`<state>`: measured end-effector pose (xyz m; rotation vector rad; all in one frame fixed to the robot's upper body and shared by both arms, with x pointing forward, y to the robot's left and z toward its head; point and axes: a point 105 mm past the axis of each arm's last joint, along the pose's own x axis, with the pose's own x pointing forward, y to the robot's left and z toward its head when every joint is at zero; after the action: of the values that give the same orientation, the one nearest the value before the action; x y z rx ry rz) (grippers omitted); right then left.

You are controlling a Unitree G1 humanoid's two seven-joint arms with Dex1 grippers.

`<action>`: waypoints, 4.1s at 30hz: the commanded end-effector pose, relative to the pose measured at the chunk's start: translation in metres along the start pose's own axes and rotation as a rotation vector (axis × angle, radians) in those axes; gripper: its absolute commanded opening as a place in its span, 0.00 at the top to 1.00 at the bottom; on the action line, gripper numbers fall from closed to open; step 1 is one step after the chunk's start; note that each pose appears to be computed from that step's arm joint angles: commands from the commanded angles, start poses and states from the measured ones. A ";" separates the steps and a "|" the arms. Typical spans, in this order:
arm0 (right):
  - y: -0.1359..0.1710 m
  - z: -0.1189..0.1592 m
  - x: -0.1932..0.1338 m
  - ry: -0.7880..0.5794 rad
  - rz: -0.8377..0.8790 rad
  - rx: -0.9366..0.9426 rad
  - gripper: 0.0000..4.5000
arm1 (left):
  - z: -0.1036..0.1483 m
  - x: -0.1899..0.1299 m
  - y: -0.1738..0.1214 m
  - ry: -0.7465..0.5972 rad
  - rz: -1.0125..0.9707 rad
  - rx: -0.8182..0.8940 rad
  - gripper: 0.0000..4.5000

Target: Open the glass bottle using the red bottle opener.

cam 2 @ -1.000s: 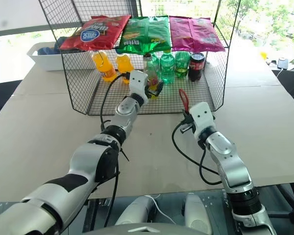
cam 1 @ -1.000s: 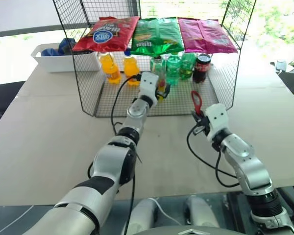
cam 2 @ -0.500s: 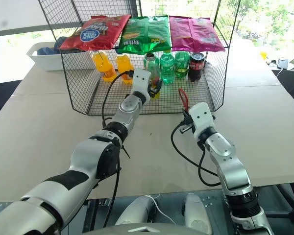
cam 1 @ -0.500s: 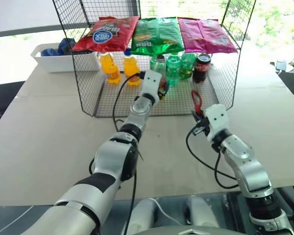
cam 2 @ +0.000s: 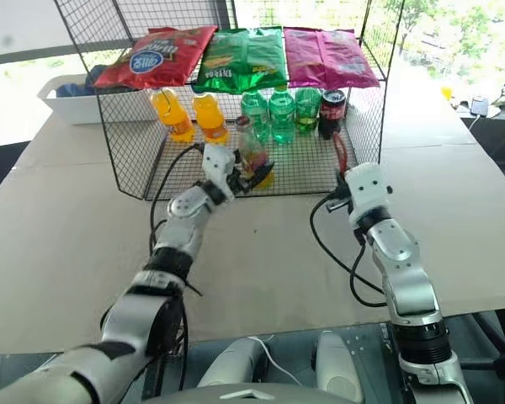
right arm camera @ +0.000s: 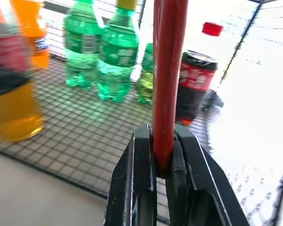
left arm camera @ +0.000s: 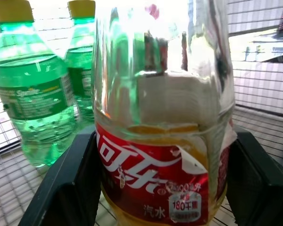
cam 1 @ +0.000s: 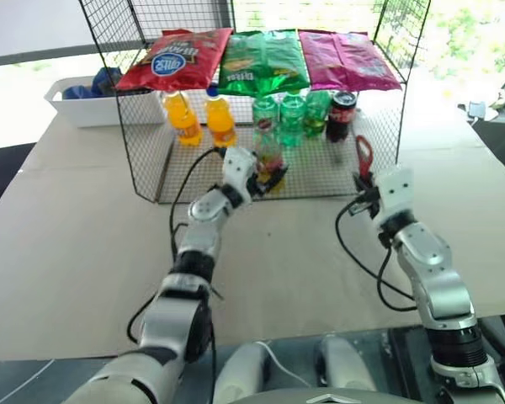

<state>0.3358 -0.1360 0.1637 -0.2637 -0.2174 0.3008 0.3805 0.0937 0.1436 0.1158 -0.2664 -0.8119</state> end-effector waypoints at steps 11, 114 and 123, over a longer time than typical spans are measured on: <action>-0.005 0.016 0.010 -0.090 -0.010 -0.009 1.00 | 0.023 -0.033 -0.041 0.065 -0.139 0.019 0.38; 0.113 0.024 0.036 -0.491 0.455 -0.898 1.00 | 0.024 -0.034 -0.051 -0.061 -0.037 0.009 0.71; 0.080 0.049 0.046 -0.560 0.411 -1.062 1.00 | 0.021 -0.032 -0.053 -0.056 -0.042 -0.002 0.71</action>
<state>0.3580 -0.0519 0.1811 -1.2596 -0.7628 0.6041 0.3104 0.0832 0.1713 0.0821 -0.4245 -0.8602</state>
